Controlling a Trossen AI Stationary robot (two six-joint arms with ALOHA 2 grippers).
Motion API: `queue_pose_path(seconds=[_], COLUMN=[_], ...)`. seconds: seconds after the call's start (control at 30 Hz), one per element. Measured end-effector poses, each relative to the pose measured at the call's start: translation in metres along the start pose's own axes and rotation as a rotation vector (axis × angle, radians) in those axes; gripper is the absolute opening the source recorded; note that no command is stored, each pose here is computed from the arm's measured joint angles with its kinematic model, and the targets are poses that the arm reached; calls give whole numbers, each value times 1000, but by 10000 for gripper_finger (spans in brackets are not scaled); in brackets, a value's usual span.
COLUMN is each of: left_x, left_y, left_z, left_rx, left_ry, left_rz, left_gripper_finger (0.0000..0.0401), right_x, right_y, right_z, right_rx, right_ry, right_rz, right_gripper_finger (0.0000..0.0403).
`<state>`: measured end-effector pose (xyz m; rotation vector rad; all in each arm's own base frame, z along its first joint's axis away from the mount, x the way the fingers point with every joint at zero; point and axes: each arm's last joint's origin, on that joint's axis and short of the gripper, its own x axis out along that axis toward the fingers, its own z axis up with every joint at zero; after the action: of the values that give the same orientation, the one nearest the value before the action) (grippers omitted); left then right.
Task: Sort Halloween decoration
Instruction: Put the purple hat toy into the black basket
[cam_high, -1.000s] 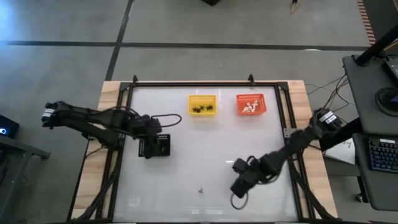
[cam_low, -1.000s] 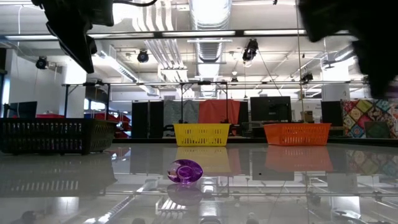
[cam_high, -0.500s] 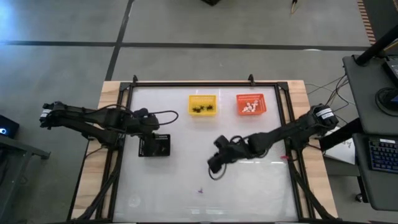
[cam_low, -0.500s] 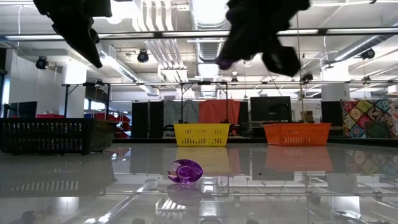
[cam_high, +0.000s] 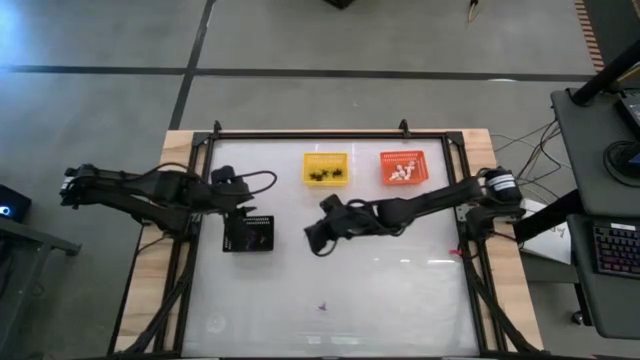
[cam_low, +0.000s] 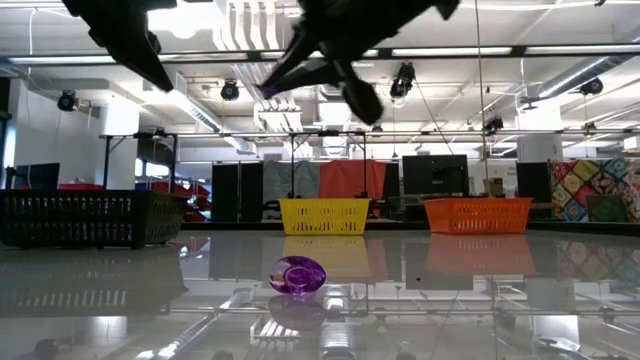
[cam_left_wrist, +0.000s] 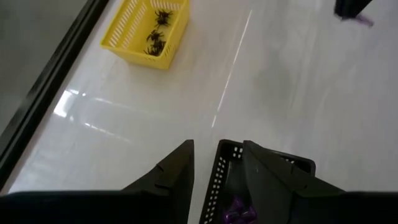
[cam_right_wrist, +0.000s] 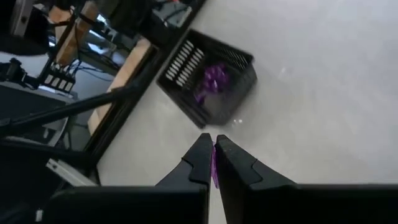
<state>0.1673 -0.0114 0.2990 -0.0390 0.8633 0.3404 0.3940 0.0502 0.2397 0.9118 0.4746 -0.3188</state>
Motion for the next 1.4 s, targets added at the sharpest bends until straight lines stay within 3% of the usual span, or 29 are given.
queue_pose_path(seconds=[0.23,0.57,0.87,1.03,1.2,1.4], left_x=[-3,-4,-5,-5,-6,-7], left_y=[1,3,4,4,5,6], left_z=[0,-2,-1,-2,-4,-5], left_rx=[-5,-23,-57,-68,-65,-68], left_ry=[-16,-17,-28,-28,-11,-7], left_rz=[2,23,46,45,51,51], left_gripper_finger=[119,119,119,119,119,119], right_x=[32,94,133,156,165,161], right_y=[10,4,3,2,3,9], right_z=[25,52,65,65,66,78], right_rx=[-71,-138,-177,-174,-229,-284], right_ry=[-42,43,176,303,351,310], right_rz=[7,82,229,239,168,161], right_gripper_finger=[9,9,9,12,42,103])
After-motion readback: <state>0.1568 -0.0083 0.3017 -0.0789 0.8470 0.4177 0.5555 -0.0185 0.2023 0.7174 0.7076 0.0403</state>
